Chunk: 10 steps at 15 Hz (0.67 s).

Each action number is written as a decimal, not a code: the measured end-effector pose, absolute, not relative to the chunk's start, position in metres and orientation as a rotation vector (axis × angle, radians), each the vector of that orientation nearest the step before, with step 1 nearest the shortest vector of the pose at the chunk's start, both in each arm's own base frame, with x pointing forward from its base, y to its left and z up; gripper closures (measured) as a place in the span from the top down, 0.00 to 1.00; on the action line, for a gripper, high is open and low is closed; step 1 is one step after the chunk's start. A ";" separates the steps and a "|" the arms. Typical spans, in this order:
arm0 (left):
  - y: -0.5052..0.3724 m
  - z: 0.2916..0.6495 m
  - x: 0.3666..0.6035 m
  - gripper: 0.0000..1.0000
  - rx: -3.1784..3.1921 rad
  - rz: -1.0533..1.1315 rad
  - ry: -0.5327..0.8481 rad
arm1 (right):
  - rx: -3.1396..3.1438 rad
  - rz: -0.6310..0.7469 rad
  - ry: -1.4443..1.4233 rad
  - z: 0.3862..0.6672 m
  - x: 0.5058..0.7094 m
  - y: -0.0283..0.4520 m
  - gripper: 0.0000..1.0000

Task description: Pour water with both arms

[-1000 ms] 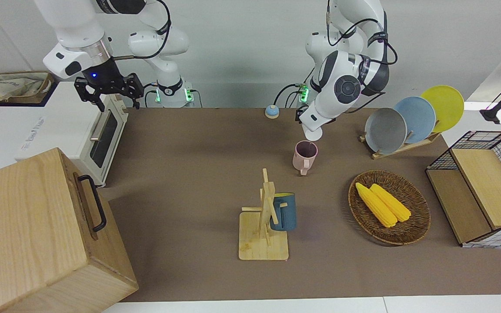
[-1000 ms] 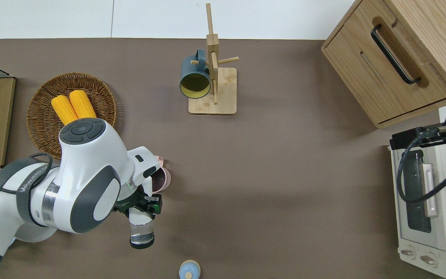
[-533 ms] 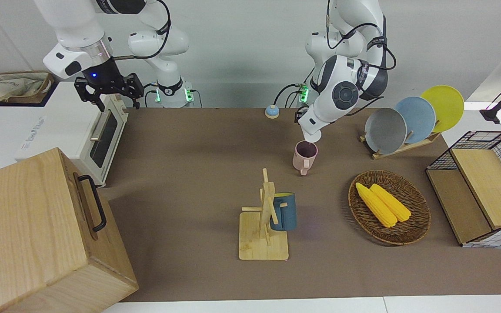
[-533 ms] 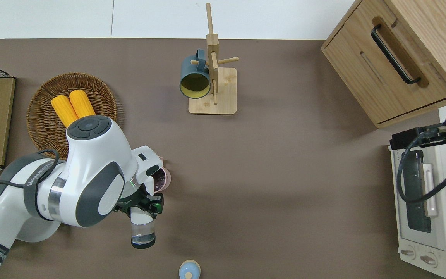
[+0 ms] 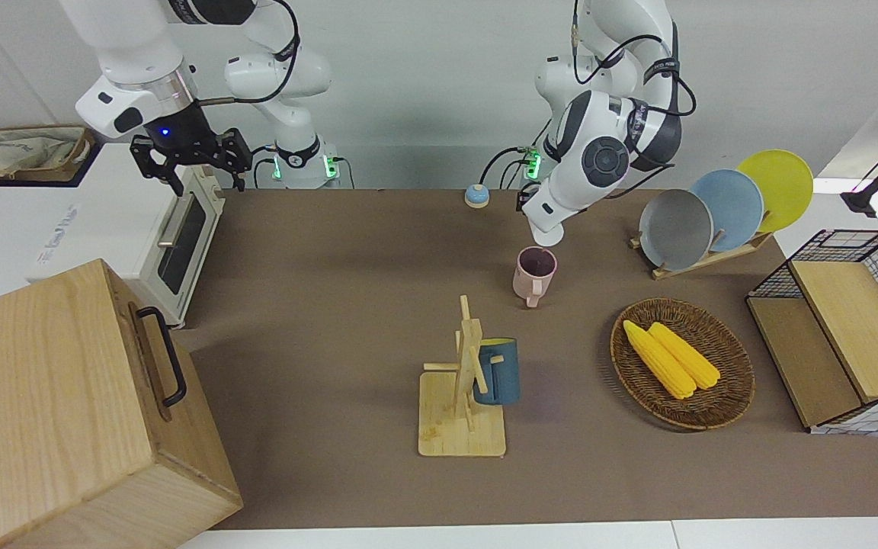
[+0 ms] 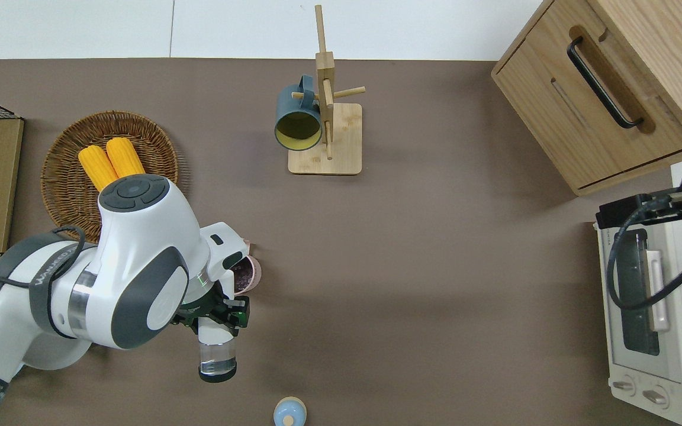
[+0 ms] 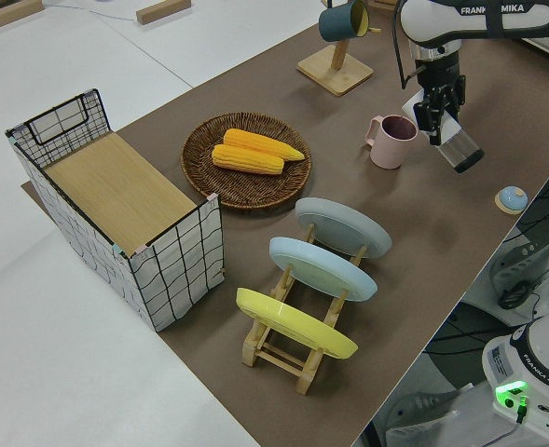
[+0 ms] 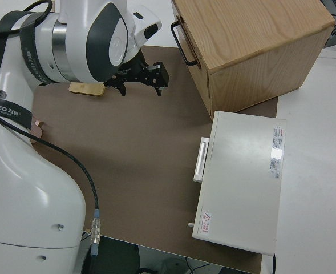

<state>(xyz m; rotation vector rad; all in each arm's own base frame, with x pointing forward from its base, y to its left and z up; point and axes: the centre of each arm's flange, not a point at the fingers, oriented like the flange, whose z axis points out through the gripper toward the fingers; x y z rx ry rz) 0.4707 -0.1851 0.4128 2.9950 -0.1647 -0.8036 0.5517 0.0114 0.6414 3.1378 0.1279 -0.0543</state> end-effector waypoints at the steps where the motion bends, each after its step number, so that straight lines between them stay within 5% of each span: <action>1: -0.185 0.414 0.471 0.63 2.995 -0.802 -0.165 | 3.138 -0.054 0.128 0.641 0.552 0.011 1.00; 10: -0.185 0.422 0.469 0.63 3.003 -0.778 -0.161 | 3.138 -0.054 0.128 0.641 0.552 0.011 1.00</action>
